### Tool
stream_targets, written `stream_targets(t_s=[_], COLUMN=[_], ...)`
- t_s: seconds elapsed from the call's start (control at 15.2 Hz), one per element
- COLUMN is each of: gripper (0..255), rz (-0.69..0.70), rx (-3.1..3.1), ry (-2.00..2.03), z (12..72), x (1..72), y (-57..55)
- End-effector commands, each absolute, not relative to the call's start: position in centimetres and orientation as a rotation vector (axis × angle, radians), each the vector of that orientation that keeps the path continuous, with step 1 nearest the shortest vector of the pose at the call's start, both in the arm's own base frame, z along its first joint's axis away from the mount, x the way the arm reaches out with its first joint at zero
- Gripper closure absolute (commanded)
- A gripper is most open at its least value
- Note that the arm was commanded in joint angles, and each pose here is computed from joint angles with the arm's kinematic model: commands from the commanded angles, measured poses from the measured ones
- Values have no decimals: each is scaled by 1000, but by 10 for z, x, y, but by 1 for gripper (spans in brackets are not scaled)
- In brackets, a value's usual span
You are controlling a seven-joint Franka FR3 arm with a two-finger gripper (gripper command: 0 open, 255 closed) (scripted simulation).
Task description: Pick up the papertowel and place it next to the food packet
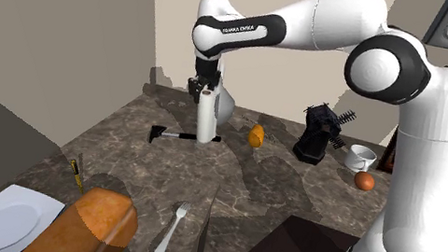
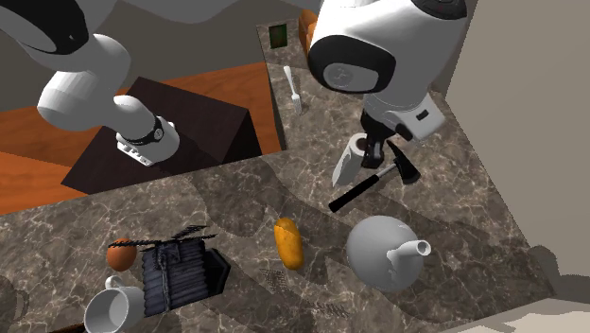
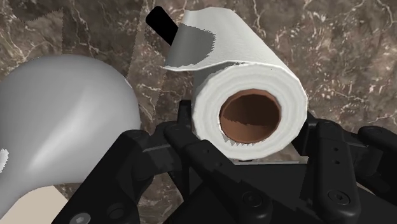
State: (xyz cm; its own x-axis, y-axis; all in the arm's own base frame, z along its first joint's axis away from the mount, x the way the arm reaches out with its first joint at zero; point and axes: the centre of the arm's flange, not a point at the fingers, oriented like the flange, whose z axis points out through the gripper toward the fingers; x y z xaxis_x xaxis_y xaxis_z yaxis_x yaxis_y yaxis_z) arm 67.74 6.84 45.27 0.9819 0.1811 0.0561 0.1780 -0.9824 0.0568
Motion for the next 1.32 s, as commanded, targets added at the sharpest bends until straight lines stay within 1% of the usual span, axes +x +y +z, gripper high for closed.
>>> stream_targets(t_s=[0.0,1.25], gripper=[255,255], rz=[94,94], rx=[3076,3076], ry=[279,279], z=[463,563], x=[677,677], y=[69,69])
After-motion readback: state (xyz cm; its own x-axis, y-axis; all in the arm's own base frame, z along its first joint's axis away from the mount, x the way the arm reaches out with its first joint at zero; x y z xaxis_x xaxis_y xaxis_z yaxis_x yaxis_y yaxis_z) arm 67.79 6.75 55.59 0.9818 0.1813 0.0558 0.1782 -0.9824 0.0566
